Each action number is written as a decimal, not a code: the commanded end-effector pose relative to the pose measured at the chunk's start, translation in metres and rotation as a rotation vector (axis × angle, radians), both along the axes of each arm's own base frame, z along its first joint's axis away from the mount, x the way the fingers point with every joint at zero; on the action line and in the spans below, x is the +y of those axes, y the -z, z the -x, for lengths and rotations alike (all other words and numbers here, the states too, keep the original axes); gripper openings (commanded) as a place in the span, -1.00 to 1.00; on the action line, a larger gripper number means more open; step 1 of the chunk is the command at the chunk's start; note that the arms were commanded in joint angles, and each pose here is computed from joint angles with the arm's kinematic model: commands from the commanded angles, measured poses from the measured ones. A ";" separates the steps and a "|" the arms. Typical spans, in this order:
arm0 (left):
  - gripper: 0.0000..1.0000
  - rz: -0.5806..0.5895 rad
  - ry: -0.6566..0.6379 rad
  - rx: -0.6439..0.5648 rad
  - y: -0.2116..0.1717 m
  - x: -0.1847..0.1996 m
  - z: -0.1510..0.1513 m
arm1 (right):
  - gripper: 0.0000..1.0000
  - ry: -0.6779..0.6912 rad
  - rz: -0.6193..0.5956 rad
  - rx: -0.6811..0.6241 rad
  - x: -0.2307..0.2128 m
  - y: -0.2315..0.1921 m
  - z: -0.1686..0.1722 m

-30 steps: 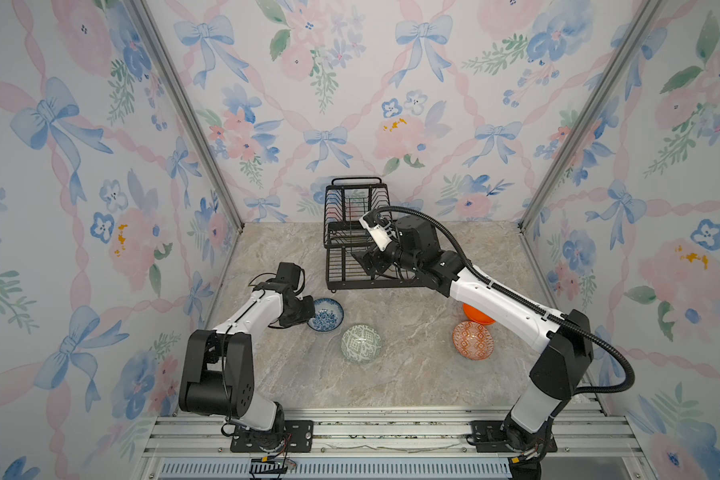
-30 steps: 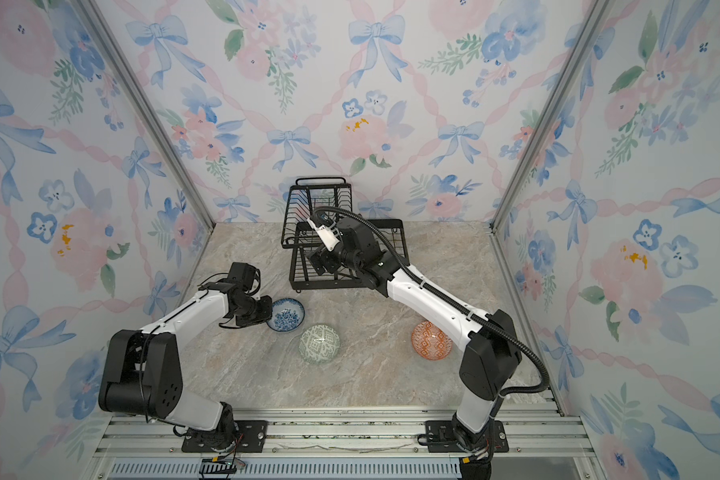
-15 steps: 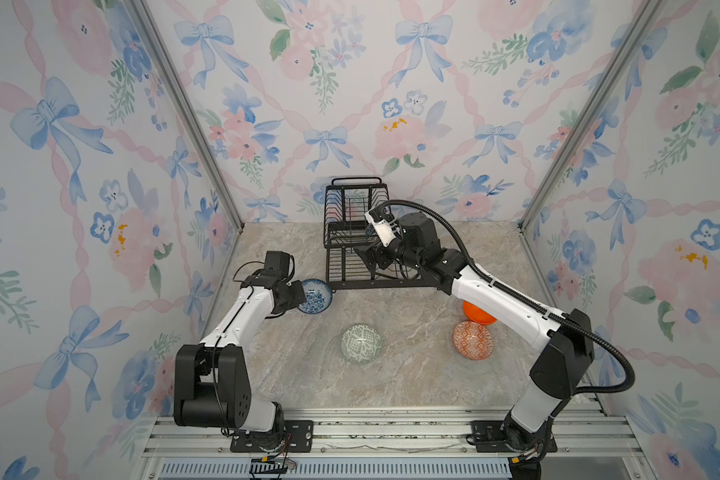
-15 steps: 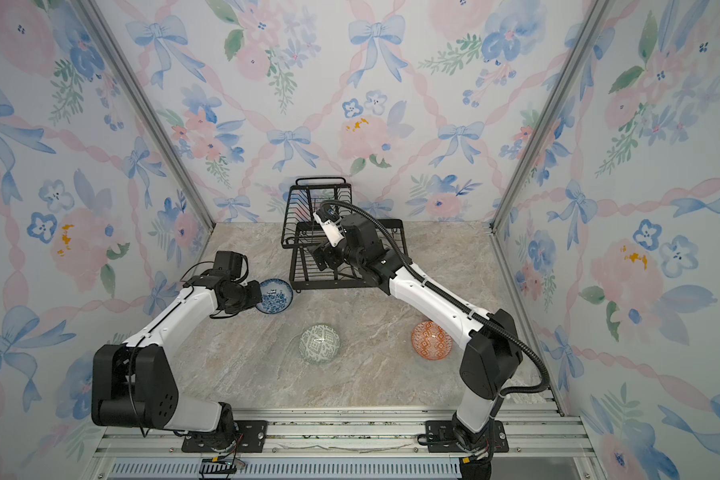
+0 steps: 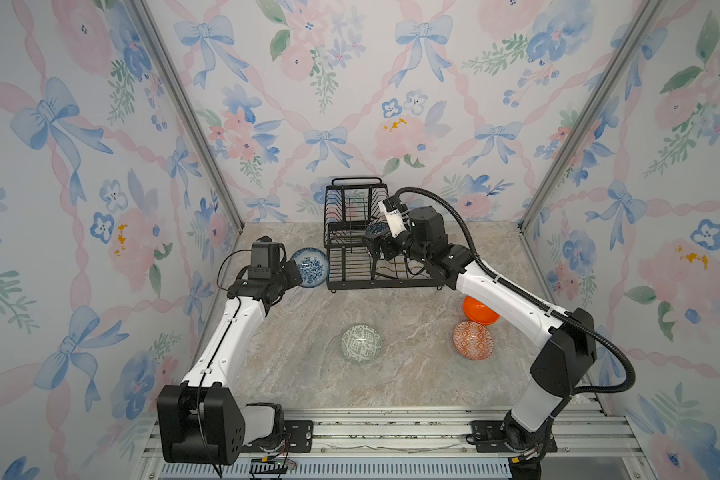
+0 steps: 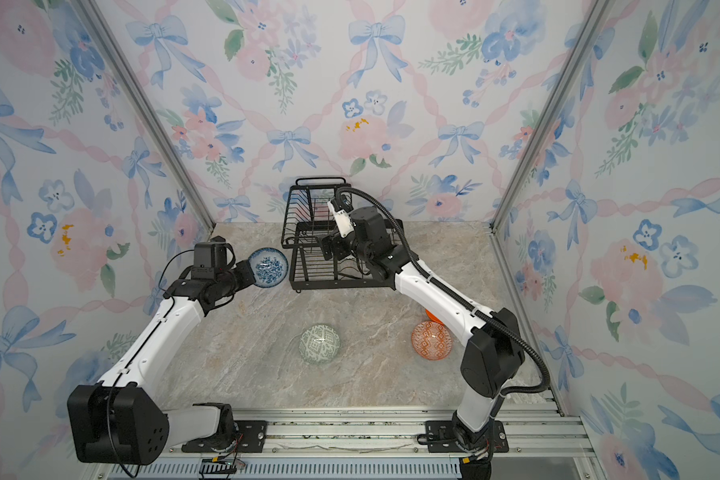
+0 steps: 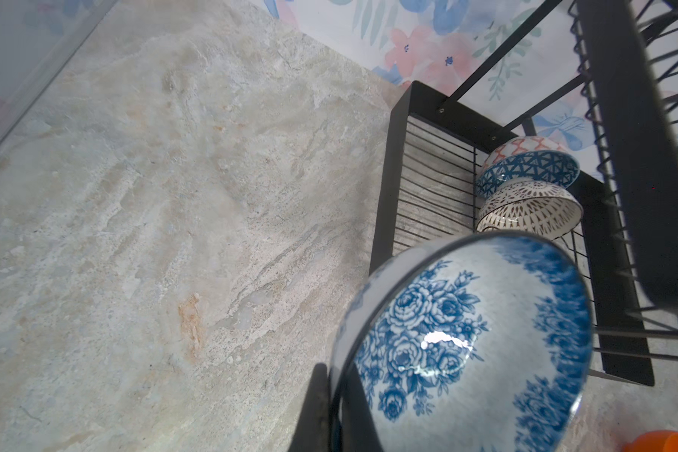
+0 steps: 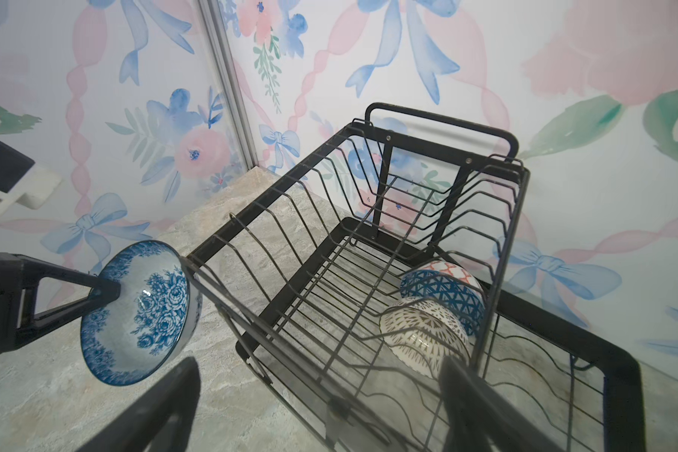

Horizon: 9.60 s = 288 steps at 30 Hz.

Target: Load the bowls into the dish rack

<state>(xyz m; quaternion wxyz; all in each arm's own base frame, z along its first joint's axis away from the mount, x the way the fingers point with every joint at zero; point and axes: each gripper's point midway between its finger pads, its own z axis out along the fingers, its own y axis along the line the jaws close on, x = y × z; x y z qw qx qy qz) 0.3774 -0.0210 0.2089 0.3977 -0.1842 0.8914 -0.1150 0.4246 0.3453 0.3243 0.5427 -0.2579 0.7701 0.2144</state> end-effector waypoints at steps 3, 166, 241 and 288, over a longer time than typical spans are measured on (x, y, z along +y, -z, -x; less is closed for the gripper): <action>-1.00 0.073 -0.052 -0.233 -0.067 0.002 -0.023 | 0.94 0.035 -0.111 -0.018 -0.009 -0.036 -0.005; 0.66 -0.250 0.128 -0.808 -0.197 -0.170 -0.076 | -1.00 0.378 -1.278 0.399 -0.050 -0.125 -0.091; 0.96 -0.210 0.496 -0.500 -0.126 -0.231 -0.065 | -1.00 0.529 -1.095 0.667 -0.060 0.103 -0.086; 0.96 -0.205 0.489 -0.426 -0.106 -0.203 -0.046 | -1.00 0.482 -1.185 0.777 -0.001 0.150 -0.117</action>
